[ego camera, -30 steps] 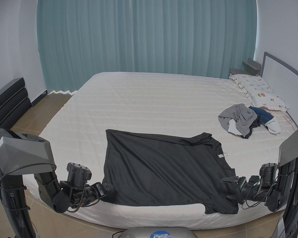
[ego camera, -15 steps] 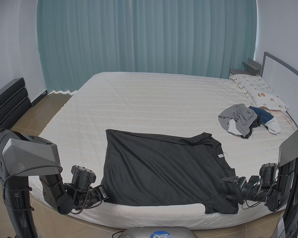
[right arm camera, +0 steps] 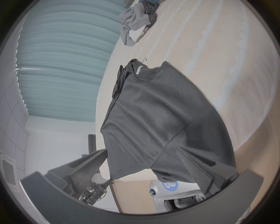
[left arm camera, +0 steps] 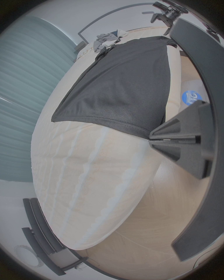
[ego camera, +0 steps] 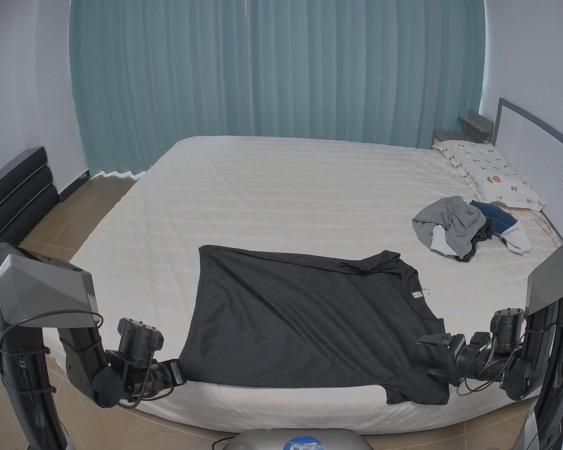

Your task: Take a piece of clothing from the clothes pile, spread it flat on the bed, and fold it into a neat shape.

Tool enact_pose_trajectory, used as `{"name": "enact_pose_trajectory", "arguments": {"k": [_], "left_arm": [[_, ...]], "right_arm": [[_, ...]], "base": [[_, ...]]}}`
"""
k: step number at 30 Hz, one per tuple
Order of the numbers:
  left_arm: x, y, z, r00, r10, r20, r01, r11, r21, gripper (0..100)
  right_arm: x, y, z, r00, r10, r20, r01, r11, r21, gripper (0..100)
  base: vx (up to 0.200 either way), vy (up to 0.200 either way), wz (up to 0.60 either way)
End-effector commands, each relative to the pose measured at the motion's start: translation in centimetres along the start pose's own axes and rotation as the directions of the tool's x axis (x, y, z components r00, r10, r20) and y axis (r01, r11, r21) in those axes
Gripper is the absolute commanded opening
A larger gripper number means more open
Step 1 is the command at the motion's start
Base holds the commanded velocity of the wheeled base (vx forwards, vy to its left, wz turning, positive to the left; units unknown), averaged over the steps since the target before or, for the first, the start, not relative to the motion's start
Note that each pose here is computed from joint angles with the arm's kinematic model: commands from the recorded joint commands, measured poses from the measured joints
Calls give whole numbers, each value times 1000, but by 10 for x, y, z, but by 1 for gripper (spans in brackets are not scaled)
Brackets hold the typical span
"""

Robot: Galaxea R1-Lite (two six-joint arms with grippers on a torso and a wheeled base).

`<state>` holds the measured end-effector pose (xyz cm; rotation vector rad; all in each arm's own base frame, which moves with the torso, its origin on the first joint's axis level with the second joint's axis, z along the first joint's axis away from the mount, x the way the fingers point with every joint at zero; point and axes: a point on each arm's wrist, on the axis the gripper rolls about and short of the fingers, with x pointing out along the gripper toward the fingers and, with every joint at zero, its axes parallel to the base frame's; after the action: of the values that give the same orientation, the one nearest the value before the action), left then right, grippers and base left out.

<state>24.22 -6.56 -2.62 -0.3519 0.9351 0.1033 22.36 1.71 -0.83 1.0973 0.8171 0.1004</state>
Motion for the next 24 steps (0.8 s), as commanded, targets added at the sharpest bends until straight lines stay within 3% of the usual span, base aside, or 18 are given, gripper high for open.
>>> {"name": "enact_pose_trajectory", "arguments": {"k": [1,7,17,24], "left_arm": [[-6,7,0,1000,16,1,-16,1000,3,0],[-5,11,-1,999,33,-11,-33,999,20,0],[-4,15,-1,998,52,-29,-52,999,17,0],[-3,14,0,999,46,-21,-45,999,13,0]], "right_arm": [[-3,4,2,999,17,30,-17,1000,-16,100],[-24,17,5,989,33,144,-17,994,-109,100],[-23,-9,19,963,-111,245,160,969,-189,100],[-11,-28,15,956,-205,208,246,949,-196,100]], "base": [[0,0,0],[0,0,0],[0,0,0],[0,0,0]]}}
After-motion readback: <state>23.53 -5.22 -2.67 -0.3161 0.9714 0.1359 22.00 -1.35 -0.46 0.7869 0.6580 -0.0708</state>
